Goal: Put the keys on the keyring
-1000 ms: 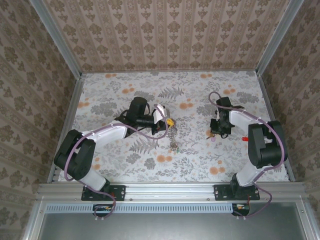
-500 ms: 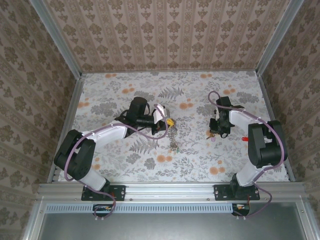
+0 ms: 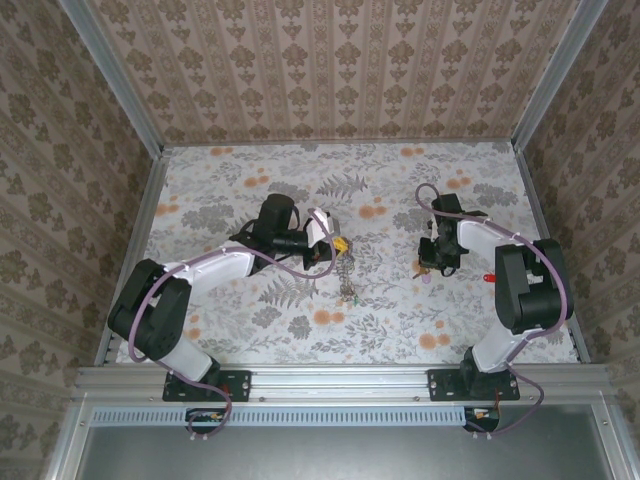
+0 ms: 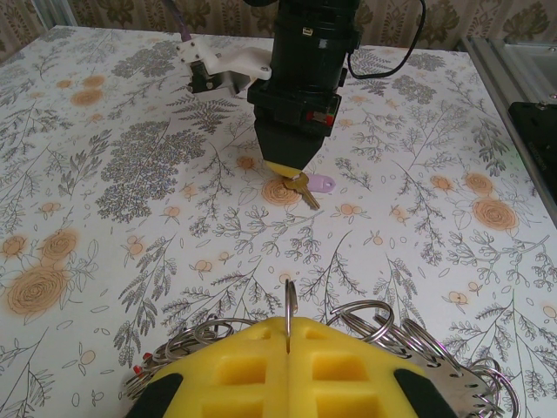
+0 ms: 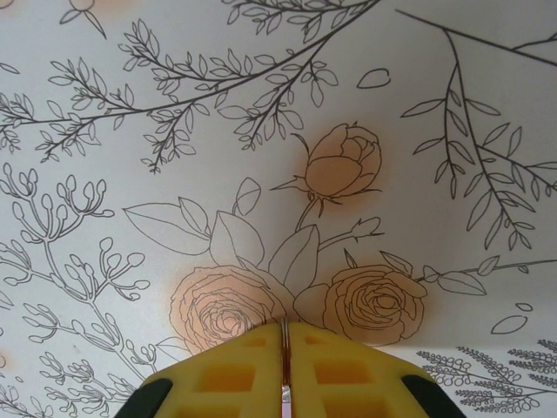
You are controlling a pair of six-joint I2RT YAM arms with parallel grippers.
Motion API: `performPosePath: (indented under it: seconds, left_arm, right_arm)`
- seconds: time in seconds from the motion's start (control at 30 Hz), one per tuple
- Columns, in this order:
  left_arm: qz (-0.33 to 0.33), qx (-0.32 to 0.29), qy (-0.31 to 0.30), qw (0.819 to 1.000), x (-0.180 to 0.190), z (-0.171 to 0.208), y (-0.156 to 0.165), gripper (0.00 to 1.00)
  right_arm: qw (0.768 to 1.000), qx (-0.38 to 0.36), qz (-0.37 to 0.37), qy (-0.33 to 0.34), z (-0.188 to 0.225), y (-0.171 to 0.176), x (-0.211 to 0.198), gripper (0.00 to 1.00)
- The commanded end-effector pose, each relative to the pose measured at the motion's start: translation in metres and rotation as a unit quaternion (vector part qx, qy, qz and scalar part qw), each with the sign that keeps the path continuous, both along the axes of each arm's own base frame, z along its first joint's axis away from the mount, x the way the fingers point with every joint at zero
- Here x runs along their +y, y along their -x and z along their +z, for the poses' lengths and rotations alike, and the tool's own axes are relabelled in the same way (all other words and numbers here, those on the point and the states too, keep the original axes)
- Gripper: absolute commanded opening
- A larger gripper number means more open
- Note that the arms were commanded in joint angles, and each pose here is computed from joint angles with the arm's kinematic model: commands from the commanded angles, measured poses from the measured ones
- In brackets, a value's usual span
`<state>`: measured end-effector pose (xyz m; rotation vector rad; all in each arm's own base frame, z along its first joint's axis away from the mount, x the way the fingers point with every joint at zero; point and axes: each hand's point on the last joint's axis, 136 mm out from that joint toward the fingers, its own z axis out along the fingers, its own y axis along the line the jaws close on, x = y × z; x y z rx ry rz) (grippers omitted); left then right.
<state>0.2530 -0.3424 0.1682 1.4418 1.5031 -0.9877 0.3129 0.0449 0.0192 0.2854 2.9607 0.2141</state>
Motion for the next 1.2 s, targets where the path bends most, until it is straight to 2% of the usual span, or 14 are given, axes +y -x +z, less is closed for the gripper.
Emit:
performPosePath:
  seconds: [0.0, 0.03, 0.13, 0.27, 0.5, 0.7, 0.87, 1.03, 1.17]
  left_arm:
    - [-0.013, -0.013, 0.018, 1.0, -0.004, 0.017, 0.003, 0.0]
    - [-0.013, -0.012, 0.018, 1.0, -0.004, 0.017, 0.003, 0.0]
    - [-0.014, -0.011, 0.018, 1.0, -0.004, 0.016, 0.003, 0.0]
    - [-0.014, -0.01, 0.018, 1.0, -0.004, 0.016, 0.004, 0.0]
    - [-0.014, -0.011, 0.018, 1.0, -0.004, 0.017, 0.004, 0.0]
    - [-0.014, -0.01, 0.018, 1.0, -0.004, 0.015, 0.004, 0.0]
    - [-0.011, -0.01, 0.023, 1.0, -0.004, 0.016, 0.003, 0.0]
    - [-0.012, -0.011, 0.025, 1.0, -0.004, 0.017, 0.003, 0.0]
    - [-0.013, -0.01, 0.026, 1.0, -0.004, 0.018, 0.004, 0.0]
  right_arm:
    - [1.0, -0.001, 0.006, 0.002, 0.004, -0.004, 0.001, 0.12]
    - [1.0, -0.002, 0.005, 0.004, 0.005, -0.004, 0.0, 0.15]
    - [1.0, -0.008, 0.004, 0.005, 0.008, -0.005, 0.0, 0.15]
    - [1.0, -0.01, 0.007, 0.003, 0.008, -0.006, 0.001, 0.1]
    - [1.0, -0.018, 0.011, 0.006, 0.011, -0.008, 0.0, 0.08]
    - [0.995, -0.078, 0.062, -0.024, 0.036, -0.012, 0.017, 0.03]
    - [0.961, -0.183, 0.166, -0.122, 0.077, -0.011, 0.062, 0.03]
    - [0.918, -0.262, 0.244, -0.171, 0.114, -0.002, 0.092, 0.0]
    - [0.869, -0.331, 0.305, -0.207, 0.143, 0.008, 0.113, 0.0]
